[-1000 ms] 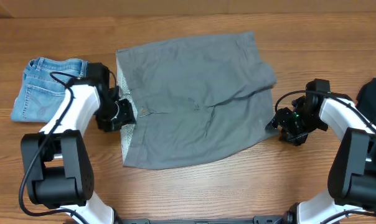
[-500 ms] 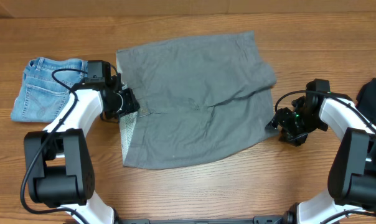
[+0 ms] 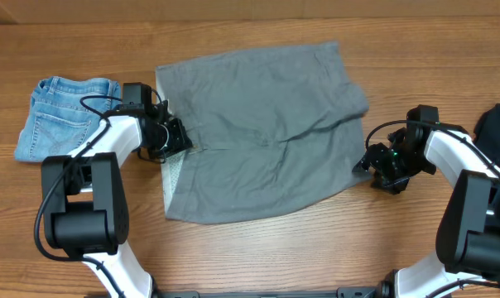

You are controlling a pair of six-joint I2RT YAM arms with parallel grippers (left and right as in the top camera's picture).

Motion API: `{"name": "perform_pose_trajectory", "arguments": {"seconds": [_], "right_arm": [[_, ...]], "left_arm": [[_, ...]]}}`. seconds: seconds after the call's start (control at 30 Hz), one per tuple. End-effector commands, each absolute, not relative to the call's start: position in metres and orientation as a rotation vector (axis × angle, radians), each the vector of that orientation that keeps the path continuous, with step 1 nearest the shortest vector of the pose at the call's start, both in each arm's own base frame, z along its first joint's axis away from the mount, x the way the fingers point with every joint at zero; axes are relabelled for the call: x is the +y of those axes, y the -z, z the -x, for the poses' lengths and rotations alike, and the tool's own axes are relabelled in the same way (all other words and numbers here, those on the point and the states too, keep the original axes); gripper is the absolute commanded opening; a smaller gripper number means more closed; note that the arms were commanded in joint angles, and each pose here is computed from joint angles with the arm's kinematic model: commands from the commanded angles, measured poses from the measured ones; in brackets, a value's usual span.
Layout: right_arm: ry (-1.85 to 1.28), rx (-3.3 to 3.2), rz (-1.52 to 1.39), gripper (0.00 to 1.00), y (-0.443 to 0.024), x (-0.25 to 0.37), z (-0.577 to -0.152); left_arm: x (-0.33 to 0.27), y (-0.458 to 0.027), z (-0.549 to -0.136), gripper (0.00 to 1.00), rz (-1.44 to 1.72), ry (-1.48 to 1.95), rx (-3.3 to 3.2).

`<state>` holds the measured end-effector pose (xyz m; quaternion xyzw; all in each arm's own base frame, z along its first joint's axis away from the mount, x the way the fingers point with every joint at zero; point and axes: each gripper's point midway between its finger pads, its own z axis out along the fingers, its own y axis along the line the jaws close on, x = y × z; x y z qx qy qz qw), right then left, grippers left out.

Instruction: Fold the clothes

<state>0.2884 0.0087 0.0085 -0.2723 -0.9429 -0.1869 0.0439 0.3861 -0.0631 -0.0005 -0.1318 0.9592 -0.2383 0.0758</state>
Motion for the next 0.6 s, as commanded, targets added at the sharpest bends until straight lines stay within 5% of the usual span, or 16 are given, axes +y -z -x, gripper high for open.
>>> {"name": "perform_pose_trajectory", "arguments": {"seconds": [0.0, 0.57], "right_arm": [[0.577, -2.896, 0.818, 0.64, -0.011, 0.01, -0.288], [0.572, -2.897, 0.818, 0.64, -0.011, 0.009, -0.288]], "left_arm": [[-0.075, 0.02, -0.372, 0.08, 0.401, 0.796, 2.938], [-0.043, -0.084, -0.394, 0.04, 0.344, 0.776, 2.695]]}}
